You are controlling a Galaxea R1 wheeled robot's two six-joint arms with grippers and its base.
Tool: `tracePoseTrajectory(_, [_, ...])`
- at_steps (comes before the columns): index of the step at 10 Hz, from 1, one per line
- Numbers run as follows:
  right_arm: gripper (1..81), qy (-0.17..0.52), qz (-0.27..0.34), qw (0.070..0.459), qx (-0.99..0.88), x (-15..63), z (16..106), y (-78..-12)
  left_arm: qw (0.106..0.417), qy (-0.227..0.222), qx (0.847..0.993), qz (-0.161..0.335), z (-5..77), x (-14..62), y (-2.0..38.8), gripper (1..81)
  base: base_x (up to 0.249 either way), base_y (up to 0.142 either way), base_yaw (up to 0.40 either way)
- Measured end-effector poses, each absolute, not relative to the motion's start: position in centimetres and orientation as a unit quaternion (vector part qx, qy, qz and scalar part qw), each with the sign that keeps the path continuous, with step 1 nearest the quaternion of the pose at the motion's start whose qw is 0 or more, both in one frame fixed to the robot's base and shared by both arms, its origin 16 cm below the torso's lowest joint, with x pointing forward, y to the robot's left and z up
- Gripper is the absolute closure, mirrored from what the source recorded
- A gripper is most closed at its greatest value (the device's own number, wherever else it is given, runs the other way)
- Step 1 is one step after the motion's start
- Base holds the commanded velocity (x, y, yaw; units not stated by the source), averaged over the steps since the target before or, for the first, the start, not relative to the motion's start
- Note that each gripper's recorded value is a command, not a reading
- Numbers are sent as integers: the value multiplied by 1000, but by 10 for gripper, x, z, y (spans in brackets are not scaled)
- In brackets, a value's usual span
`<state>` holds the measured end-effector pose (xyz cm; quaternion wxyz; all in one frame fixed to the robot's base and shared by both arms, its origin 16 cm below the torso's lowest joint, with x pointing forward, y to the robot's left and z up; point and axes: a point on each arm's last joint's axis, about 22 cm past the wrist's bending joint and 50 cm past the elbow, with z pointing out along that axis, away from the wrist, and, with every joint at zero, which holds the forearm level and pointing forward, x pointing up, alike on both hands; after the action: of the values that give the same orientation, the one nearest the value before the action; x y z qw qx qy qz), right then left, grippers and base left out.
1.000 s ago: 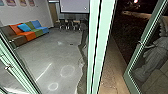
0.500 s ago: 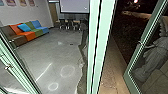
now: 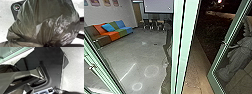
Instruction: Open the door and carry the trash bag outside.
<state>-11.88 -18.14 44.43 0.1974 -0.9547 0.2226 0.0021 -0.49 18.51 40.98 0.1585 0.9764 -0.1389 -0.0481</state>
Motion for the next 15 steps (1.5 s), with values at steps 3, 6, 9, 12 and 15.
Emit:
tracePoseTrajectory(3, [10,223,0,197,-955,-117,444,-178,159,-139,976,-48,410,-4,185,811,0,0,0])
tracePoseTrajectory(6, [10,223,1,202,-954,-117,444,-168,158,-138,976,-48,410,-4,185,811,0,0,0])
tracePoseTrajectory(9, [10,222,0,200,-954,-117,443,-170,158,-138,977,-47,410,-2,185,811,0,0,-110])
tracePoseTrajectory(12, [10,222,0,201,-954,-117,444,-170,156,-138,977,-47,409,-2,189,811,0,0,-222])
tracePoseTrajectory(15, [10,221,-2,204,-954,-114,443,-166,153,-138,977,-44,409,5,192,811,0,0,-228])
